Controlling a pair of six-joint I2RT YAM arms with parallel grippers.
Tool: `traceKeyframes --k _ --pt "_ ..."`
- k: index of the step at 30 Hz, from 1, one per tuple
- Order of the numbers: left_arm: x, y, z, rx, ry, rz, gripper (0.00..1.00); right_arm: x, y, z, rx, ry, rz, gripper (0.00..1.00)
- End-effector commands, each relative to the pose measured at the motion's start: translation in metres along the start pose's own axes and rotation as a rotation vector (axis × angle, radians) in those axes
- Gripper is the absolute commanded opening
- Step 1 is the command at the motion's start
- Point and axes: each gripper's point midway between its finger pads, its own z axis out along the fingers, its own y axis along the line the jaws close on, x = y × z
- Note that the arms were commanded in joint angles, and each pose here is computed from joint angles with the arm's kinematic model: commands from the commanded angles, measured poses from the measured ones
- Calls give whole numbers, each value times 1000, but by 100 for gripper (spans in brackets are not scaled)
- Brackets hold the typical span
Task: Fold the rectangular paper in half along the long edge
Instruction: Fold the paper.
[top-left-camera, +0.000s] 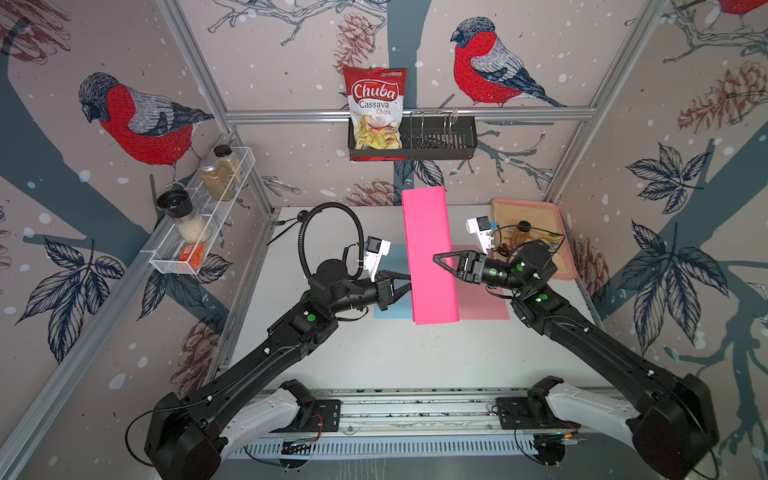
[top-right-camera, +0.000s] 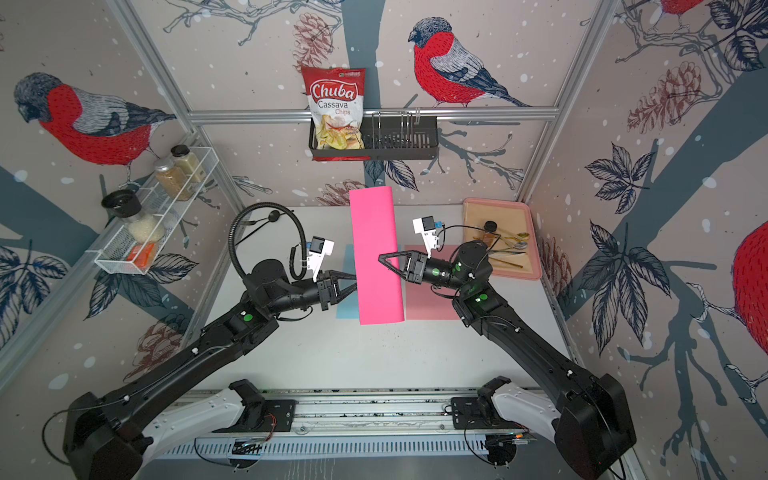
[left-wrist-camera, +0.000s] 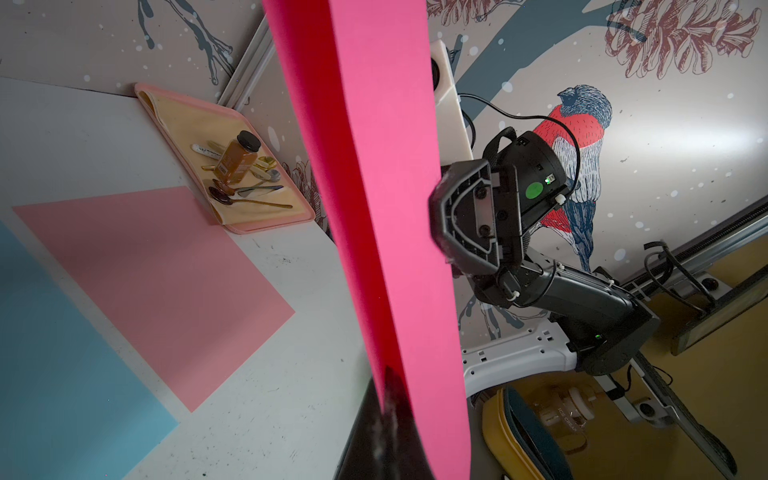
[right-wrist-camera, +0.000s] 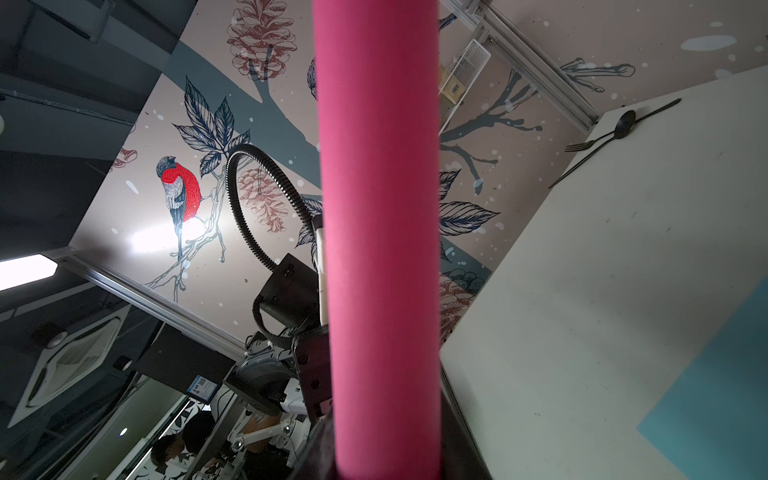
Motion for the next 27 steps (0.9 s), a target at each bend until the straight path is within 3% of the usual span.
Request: traceKeyframes --k 1,27 --pt "-5 -6 -1 16 -14 18 0 1 4 -1 -15 5 -26 29" --pt "-4 -6 2 28 -10 10 0 -4 9 -2 -35 -37 -20 21"
